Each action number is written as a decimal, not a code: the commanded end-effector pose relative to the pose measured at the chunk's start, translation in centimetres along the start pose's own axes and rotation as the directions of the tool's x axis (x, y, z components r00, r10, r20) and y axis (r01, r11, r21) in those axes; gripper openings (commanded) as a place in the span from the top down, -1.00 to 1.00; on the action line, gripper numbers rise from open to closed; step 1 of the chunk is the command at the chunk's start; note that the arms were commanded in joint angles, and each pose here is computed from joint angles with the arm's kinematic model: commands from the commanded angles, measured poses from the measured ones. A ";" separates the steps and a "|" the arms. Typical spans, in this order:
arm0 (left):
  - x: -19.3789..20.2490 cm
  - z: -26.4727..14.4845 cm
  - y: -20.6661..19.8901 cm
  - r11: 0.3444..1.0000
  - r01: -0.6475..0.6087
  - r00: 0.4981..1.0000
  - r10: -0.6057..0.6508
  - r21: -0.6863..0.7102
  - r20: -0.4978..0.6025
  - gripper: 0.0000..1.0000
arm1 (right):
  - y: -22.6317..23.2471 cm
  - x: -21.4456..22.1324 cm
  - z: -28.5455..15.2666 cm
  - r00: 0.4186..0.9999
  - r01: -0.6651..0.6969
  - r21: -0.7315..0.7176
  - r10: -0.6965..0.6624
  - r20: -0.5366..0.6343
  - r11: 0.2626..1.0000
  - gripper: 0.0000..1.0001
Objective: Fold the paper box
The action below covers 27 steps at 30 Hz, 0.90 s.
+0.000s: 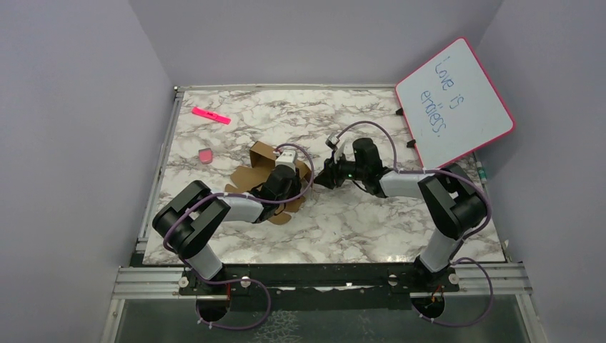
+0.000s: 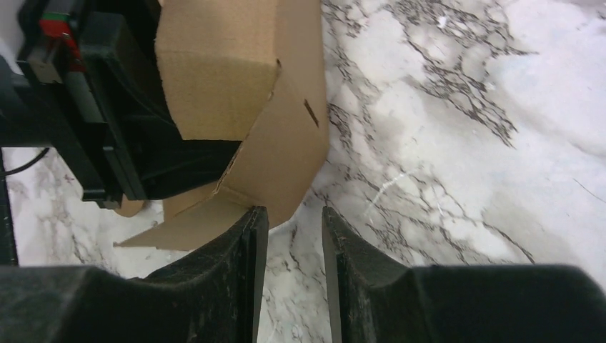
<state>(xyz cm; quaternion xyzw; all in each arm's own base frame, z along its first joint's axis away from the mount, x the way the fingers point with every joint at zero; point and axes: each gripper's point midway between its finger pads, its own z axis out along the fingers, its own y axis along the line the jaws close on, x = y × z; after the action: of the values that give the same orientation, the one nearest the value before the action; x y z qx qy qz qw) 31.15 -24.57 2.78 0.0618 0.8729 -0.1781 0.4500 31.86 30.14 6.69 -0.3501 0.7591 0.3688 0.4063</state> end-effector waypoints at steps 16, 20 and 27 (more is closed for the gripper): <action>2.2 0.0 -0.8 0.998 0.016 0.997 -0.011 0.065 -0.075 0.38 | 3.6 -4.3 1.8 0.985 -0.045 -0.247 0.085 0.153 0.968 0.22; 2.3 -0.1 -0.6 0.998 0.015 0.997 -0.010 0.062 -0.076 0.38 | 2.9 -4.4 2.1 0.985 -0.066 -0.213 0.097 0.140 0.975 0.21; 1.6 -0.5 -0.8 0.997 0.023 0.998 -0.018 0.074 -0.060 0.37 | 2.7 -3.1 2.4 0.986 -0.083 -0.209 0.110 0.121 0.974 0.18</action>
<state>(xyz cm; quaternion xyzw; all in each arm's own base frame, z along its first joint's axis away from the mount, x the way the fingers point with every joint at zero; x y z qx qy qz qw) 30.96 -25.35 2.86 0.0678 0.8704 -0.2022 0.4438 31.75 33.76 9.73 -0.3282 0.7081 0.4828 0.3973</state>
